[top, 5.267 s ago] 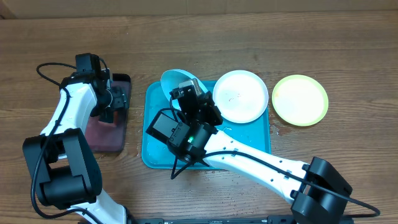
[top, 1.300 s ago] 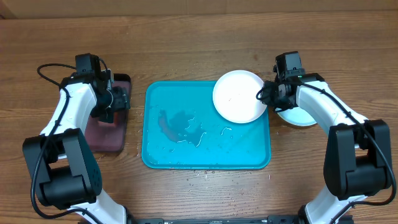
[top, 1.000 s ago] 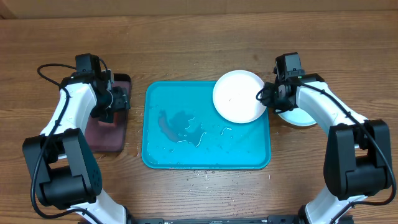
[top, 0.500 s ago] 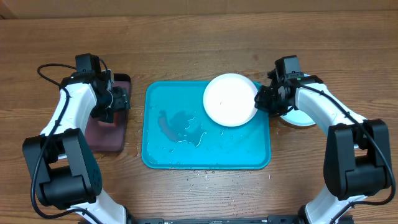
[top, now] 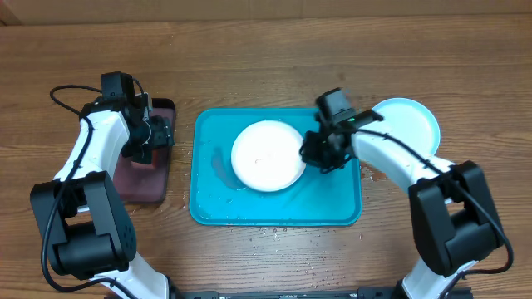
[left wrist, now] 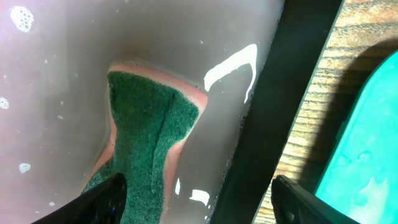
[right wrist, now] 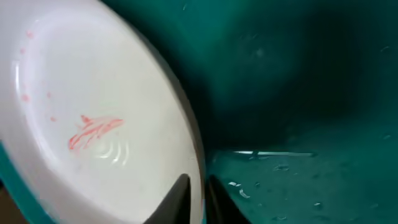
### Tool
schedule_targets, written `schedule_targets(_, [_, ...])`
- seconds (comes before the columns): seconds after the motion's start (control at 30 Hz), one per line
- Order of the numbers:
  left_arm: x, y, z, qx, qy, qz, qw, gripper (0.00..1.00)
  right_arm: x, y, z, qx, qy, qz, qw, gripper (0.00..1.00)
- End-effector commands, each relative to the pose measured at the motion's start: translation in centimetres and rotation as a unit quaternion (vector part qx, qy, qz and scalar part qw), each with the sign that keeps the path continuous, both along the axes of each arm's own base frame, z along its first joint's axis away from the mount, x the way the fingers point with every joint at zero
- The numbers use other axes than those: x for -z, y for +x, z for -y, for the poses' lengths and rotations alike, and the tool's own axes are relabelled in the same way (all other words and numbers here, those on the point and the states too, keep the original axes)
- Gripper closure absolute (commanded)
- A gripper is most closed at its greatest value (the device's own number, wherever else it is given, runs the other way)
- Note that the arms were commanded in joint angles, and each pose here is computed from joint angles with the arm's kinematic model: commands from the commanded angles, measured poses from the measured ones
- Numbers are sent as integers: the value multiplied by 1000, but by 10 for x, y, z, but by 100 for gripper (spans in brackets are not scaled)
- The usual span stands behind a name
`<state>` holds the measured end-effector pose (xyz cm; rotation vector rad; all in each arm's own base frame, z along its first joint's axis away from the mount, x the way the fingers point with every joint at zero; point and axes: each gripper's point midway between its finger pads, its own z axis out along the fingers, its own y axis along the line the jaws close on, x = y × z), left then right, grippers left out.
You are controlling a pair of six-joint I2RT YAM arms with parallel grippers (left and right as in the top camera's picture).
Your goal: Clean dirty plates on tray and stack at the side
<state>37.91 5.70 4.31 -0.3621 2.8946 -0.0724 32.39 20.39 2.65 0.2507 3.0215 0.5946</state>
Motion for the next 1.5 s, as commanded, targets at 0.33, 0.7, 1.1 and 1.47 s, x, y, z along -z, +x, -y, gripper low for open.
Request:
schedule_targets(0.33, [-14,7,4,1,-3,20,1000,25,3,25,4,30,-42,62,997,64])
schedule_targets(0.7, [-13,6,-1,-3,13,18,1000,25,12,10,-3,38,-29,39,998,76])
schedule_targets(1.1, [3,3,-22,15,75,-10,997,23,13,9,-4,40,-27,34,998,94])
schedule_targets(1.47, [20,-2,-35,16,98,-38,994,38,13,9,-4,40,-27,34,998,94])
